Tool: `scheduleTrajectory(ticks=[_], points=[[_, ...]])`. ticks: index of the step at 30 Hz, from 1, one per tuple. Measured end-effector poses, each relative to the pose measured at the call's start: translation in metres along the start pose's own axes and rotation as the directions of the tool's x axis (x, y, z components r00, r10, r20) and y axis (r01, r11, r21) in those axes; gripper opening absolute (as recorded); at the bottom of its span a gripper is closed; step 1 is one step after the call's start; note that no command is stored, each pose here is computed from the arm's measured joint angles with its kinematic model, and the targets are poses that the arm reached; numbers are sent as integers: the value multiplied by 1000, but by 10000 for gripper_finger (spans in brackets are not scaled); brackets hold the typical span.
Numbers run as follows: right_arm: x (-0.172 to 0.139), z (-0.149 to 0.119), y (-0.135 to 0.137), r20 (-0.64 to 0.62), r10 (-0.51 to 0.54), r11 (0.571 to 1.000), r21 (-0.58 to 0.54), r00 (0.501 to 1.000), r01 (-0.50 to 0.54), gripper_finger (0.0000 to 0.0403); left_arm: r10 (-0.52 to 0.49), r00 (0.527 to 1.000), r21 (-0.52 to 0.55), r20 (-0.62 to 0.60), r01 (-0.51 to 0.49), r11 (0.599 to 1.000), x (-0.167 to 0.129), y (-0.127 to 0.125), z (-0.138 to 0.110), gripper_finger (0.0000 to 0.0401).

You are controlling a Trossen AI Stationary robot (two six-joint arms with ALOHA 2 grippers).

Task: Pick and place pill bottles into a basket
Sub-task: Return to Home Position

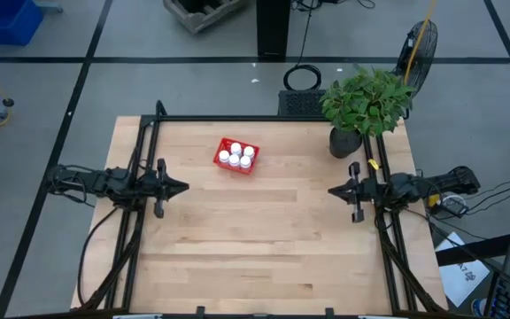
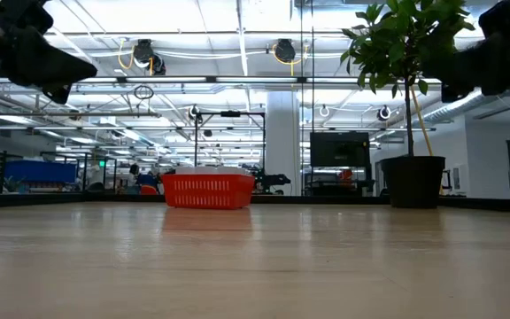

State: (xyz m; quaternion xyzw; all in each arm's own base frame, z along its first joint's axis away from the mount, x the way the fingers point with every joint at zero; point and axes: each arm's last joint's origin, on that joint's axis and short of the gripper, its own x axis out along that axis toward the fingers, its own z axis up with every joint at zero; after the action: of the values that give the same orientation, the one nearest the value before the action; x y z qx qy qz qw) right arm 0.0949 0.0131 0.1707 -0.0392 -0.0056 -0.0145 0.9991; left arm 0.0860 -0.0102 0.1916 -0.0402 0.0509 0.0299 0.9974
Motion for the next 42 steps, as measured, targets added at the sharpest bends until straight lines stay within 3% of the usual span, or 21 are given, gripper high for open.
scheduleTrajectory(ticks=[5,42], points=[[0,3,0,49,0,998,62,999,-3,0,13,1000,-4,-2,-13,1000,1,0,0,41],[1,4,0,65,-3,998,59,998,-1,0,13,1000,-5,0,-13,1000,1,0,0,40]])
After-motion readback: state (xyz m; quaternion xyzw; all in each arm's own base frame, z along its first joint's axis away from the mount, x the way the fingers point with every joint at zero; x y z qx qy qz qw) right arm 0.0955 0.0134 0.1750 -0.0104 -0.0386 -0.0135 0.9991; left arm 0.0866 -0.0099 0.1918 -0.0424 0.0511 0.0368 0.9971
